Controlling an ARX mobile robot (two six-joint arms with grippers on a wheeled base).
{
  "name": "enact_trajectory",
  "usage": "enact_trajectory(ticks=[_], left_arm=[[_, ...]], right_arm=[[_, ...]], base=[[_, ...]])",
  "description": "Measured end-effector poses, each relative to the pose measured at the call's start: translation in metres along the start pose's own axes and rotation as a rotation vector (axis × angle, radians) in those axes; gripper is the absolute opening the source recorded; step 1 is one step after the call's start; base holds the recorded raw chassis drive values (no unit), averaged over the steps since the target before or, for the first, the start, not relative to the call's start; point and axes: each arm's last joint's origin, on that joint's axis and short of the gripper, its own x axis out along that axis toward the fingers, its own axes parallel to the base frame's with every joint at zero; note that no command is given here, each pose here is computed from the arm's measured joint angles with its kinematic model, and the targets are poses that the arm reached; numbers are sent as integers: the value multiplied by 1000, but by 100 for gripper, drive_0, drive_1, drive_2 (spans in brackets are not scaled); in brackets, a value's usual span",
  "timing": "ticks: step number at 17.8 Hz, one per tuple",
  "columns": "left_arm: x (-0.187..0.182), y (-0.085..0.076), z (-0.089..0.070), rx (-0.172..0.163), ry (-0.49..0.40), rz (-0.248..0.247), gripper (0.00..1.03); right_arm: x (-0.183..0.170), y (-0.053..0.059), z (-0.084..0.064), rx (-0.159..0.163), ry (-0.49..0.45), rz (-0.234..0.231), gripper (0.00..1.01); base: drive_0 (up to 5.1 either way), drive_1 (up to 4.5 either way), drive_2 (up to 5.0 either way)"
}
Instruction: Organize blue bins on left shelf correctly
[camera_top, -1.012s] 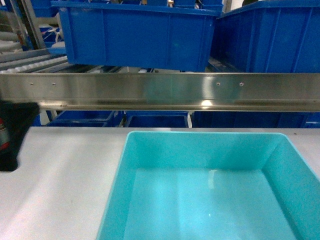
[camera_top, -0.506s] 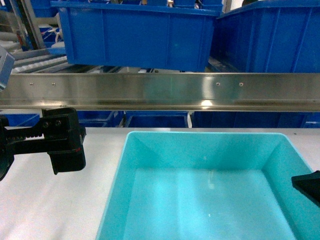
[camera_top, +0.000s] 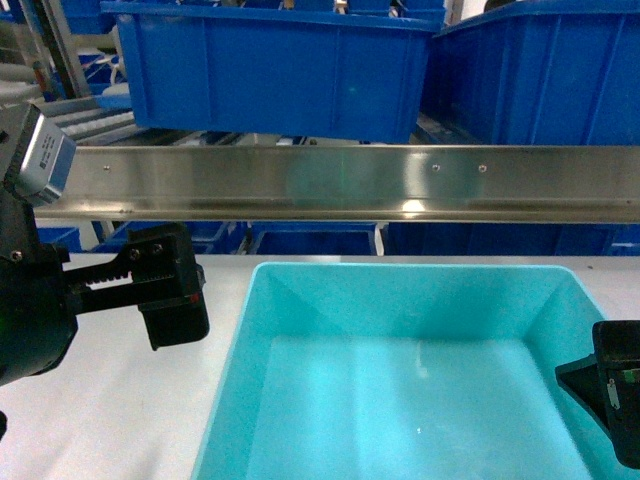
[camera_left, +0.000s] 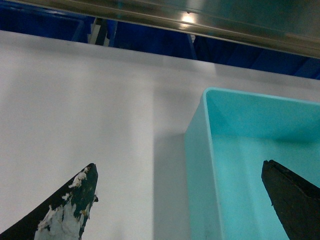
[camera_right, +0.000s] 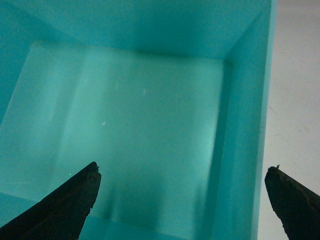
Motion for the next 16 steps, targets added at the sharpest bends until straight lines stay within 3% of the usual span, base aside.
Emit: enact_trajectory(ticks=[2,4,10,14,16], left_arm=[[9,-12,-15,-3,74,-4,98],[10,-22,-18,3,78,-22,98],[18,-30,-25,23,100,55,98],[18,-44,-37,41,161,36,98],[19,-47,-41,46,172,70,98]], right_arm=[[9,-15,-2,12,14,-56,98],[15,-26,-5,20,42,-81,98],[23,-29,-8,-7,73,-56,98],[30,-41,-17,16,81,-92,98],[30,-45,-17,13,70,-93,98]], base=[[0,0,0],[0,0,0],[0,0,0],[0,0,0],[0,0,0]])
